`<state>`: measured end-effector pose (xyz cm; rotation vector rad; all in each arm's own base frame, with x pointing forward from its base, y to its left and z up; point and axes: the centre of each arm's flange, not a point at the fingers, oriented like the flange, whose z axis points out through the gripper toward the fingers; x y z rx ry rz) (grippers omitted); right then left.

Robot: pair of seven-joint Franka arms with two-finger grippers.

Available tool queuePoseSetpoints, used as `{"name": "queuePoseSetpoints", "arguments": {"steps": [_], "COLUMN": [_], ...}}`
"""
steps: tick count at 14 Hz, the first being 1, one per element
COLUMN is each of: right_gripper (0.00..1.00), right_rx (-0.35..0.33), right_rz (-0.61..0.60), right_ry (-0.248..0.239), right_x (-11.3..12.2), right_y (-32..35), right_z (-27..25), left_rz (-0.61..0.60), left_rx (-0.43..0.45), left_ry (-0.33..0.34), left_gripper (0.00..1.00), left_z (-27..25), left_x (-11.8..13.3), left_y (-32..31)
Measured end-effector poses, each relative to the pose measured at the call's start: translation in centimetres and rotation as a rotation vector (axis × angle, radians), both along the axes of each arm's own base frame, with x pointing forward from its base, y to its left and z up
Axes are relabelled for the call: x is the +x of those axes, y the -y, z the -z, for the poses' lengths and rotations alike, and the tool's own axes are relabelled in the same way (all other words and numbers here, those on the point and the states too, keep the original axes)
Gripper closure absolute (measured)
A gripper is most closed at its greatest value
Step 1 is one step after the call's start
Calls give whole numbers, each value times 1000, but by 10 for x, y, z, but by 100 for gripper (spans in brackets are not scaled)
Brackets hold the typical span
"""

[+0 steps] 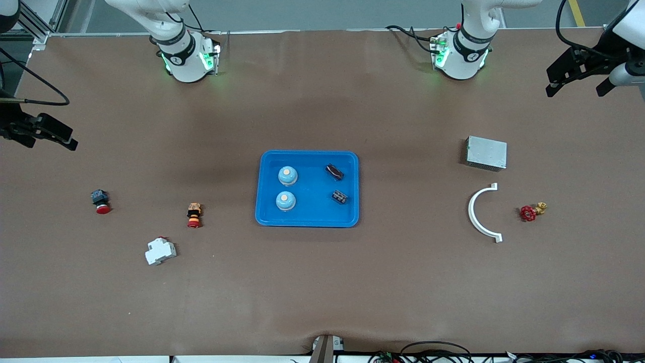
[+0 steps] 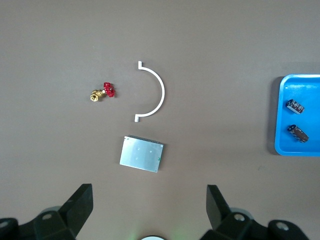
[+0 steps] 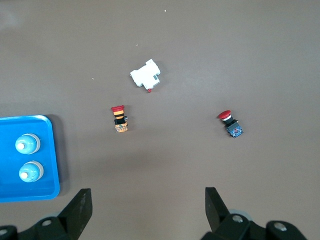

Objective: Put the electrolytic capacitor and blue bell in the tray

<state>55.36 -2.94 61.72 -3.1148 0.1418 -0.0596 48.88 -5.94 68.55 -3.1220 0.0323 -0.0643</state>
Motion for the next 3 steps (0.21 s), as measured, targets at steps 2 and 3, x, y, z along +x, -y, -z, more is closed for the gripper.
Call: {"name": "queuePoseSetpoints", "arguments": {"steps": [2,3], "right_gripper": [0,0], "right_rx": [0,0], "right_rz": [-2,-2], "right_ry": [0,0], "right_x": [0,0], "right_y": [0,0], "right_z": [0,0], "left_rz": [0,0], "left_rx": [1,1], "left_ry": [-7,-9], "left_gripper": [0,0], "left_z": [3,4], "left_x": [2,3], "left_y": [0,0]}}
